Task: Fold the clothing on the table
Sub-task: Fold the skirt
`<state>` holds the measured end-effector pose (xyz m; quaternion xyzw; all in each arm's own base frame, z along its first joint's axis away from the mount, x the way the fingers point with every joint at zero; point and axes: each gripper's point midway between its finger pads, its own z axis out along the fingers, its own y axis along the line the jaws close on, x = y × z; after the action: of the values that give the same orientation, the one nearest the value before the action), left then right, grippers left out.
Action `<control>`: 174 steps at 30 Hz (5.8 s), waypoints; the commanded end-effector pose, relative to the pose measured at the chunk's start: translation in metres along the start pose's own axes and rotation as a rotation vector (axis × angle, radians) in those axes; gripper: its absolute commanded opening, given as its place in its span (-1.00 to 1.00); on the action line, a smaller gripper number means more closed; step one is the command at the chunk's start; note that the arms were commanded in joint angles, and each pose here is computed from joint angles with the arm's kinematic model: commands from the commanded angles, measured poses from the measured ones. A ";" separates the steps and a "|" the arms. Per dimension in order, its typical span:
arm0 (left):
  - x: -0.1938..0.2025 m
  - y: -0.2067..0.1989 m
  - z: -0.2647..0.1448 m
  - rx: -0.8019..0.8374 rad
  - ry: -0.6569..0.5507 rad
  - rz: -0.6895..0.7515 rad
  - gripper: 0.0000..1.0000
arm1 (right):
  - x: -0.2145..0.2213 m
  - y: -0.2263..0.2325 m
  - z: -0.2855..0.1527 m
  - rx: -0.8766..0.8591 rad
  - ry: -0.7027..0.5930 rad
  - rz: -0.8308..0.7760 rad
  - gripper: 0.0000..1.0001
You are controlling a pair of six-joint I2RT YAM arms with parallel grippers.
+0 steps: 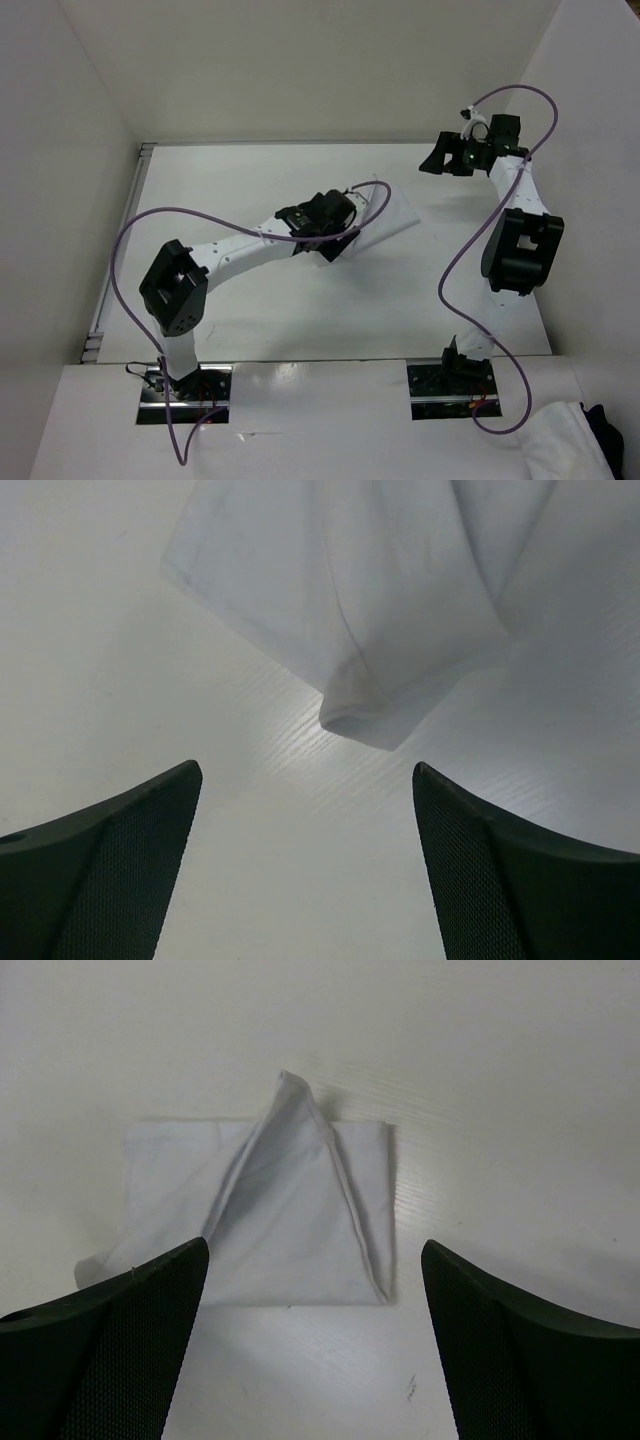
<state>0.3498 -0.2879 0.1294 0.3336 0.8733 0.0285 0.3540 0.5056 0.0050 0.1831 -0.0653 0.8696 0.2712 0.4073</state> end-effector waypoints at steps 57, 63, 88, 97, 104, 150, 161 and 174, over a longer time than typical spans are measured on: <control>-0.027 -0.055 0.025 0.147 -0.124 0.198 0.76 | 0.020 0.031 -0.044 -0.047 0.026 -0.048 0.83; -0.023 -0.079 0.027 0.180 -0.107 0.157 0.95 | 0.024 0.029 -0.042 -0.049 0.039 -0.046 0.83; 0.002 -0.098 0.075 0.074 -0.040 0.079 0.29 | 0.027 0.021 -0.050 -0.032 0.063 -0.078 0.83; -0.007 -0.092 0.066 0.073 -0.061 0.133 -0.07 | 0.026 0.025 -0.051 -0.051 0.061 -0.075 0.83; -0.037 -0.076 0.040 0.062 -0.112 0.135 -0.07 | 0.030 0.026 -0.049 -0.061 0.066 -0.059 0.83; -0.005 -0.091 0.016 0.408 0.077 -0.734 1.00 | 0.110 0.042 0.069 -0.328 0.291 0.082 0.85; -0.018 -0.060 -0.001 0.146 0.037 -0.516 1.00 | 0.142 0.077 0.067 -0.512 0.371 0.176 0.48; -0.005 0.028 -0.055 0.006 -0.064 -0.855 1.00 | 0.204 0.115 0.087 -0.555 0.557 0.056 0.48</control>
<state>0.3303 -0.2719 0.1519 -0.0084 0.9368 -0.1151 0.3304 0.4086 0.1640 0.0432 -0.1901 0.8439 0.4827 0.1366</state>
